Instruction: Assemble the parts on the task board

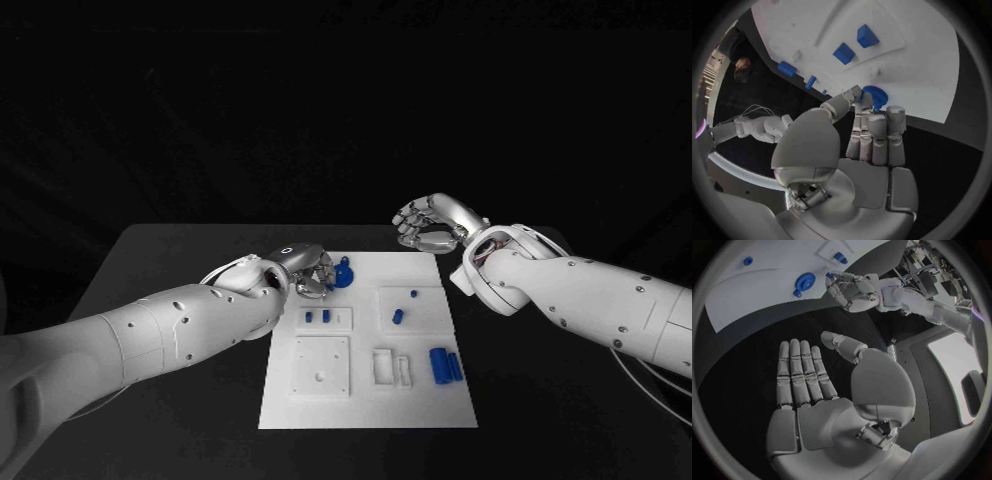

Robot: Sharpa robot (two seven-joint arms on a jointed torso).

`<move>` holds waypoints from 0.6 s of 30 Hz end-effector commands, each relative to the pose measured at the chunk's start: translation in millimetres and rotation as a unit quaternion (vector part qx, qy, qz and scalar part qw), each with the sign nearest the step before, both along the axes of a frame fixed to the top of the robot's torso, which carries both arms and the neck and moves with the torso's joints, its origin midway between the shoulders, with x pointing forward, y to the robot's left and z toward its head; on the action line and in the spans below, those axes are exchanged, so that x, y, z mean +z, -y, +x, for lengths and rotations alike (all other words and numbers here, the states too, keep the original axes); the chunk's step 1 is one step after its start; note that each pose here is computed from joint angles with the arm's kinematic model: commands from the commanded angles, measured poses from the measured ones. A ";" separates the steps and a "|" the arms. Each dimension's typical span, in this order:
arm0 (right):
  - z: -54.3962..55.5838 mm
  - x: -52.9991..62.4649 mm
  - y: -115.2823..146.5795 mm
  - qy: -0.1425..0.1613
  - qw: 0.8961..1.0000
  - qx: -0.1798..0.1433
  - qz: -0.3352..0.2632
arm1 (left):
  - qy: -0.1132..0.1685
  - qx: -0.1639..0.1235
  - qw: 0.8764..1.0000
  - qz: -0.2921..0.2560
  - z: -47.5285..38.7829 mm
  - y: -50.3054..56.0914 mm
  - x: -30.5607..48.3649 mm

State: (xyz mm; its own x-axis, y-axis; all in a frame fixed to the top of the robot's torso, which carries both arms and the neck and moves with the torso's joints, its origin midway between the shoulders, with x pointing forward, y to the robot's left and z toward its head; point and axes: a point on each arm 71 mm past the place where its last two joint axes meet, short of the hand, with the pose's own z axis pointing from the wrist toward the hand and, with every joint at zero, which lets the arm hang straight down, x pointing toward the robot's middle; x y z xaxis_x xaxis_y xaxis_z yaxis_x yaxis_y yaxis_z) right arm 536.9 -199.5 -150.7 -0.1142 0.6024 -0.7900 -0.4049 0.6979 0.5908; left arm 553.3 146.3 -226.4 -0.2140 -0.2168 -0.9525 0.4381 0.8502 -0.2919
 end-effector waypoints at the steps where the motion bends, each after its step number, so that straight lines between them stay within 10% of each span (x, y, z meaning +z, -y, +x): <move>1: -0.5 0.3 -1.5 0.001 1.000 0.007 0.000 | -0.035 -0.003 0.999 0.014 -0.7 -2.3 -4.7; 18: -0.3 0.2 -2.7 0.001 1.000 0.008 0.000 | -0.043 0.006 0.999 0.031 2.9 -10.8 -8.0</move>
